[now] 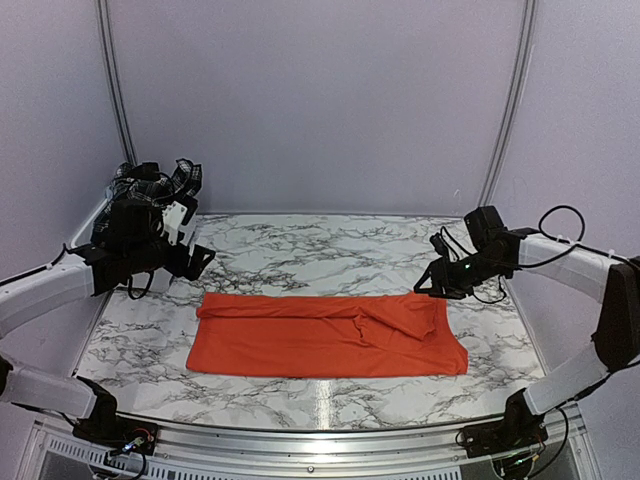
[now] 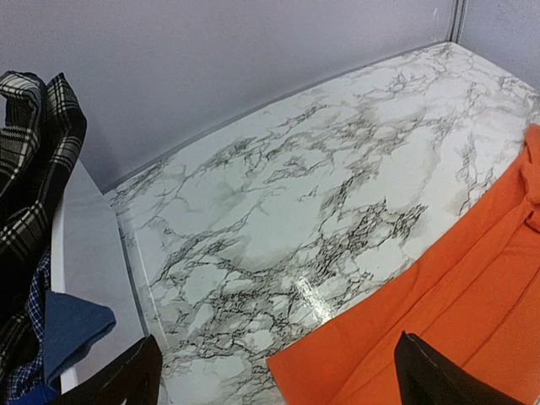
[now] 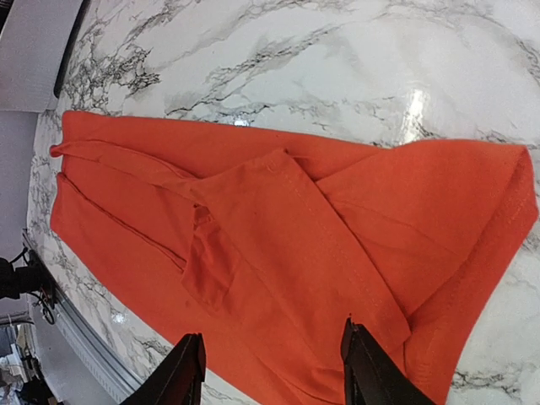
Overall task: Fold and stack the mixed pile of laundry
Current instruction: Fold the 1/3-folded T-shirt at the center of the board, then smooth out the rectangle-folded T-shirt at the center of the board.
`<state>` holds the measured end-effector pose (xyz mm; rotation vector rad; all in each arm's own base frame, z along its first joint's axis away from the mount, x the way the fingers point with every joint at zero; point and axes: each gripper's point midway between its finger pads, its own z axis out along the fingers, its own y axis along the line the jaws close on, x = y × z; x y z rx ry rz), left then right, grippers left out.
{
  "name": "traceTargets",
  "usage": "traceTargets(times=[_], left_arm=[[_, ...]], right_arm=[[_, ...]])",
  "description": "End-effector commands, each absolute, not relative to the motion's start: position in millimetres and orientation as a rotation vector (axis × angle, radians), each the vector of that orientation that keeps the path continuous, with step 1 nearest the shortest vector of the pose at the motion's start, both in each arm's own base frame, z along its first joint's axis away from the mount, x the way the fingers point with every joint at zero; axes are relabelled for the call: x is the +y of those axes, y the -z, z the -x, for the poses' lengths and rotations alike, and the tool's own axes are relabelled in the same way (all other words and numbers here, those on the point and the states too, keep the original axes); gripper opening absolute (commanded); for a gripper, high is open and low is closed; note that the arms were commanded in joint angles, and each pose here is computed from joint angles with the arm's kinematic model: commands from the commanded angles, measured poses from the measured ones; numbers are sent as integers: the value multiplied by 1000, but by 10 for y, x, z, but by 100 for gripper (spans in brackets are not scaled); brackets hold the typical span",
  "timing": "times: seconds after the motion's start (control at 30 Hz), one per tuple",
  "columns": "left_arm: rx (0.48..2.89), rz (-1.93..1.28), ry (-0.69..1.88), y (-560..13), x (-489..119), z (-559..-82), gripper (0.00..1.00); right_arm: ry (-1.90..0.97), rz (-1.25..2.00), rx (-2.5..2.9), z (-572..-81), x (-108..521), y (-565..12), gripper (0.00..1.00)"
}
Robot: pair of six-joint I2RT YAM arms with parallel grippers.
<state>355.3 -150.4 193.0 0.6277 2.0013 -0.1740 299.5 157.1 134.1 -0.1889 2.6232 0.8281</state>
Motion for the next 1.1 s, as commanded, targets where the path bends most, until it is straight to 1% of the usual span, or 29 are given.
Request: traceTargets(times=[0.0, 0.13, 0.2, 0.27, 0.4, 0.57, 0.77, 0.93, 0.97, 1.03, 1.07], left_arm=[[1904, -539, 268, -2427, -1580, -3606, 99], [1857, -383, 260, -2660, -1447, -3644, 99], [1866, -319, 232, -2679, -1363, -3672, 99], [1905, -300, 202, -2626, -1320, -3701, 99], [2031, -385, 201, -2343, -1401, -3720, 99], [2071, -414, 230, -2208, -1460, -3710, 99], [2083, -428, 201, -2133, -1436, -3716, 99], [2086, -447, 190, -2106, -1437, -3719, 99], [2086, -450, 188, -2102, -1437, -3720, 99], [2089, -456, 190, -2085, -1443, -3719, 99], [2089, -458, 195, -2083, -1451, -3719, 99]], right_arm=[[-864, 325, 2575, -3294, 1838, -1387, 51], [-850, 392, 2629, -3444, 2008, -1193, 51], [-842, 427, 2643, -3500, 2098, -1125, 51], [-837, 445, 2655, -3563, 2159, -1056, 51], [-822, 458, 2691, -3634, 2204, -879, 51], [-825, 500, 2729, -3637, 2273, -685, 51], [-837, 530, 2756, -3601, 2331, -561, 47], [-841, 540, 2773, -3574, 2332, -506, 39], [-824, 536, 2773, -3586, 2315, -510, 41], [-763, 528, 2779, -3618, 2260, -519, 49], [-746, 529, 2774, -3638, 2248, -540, 51]])
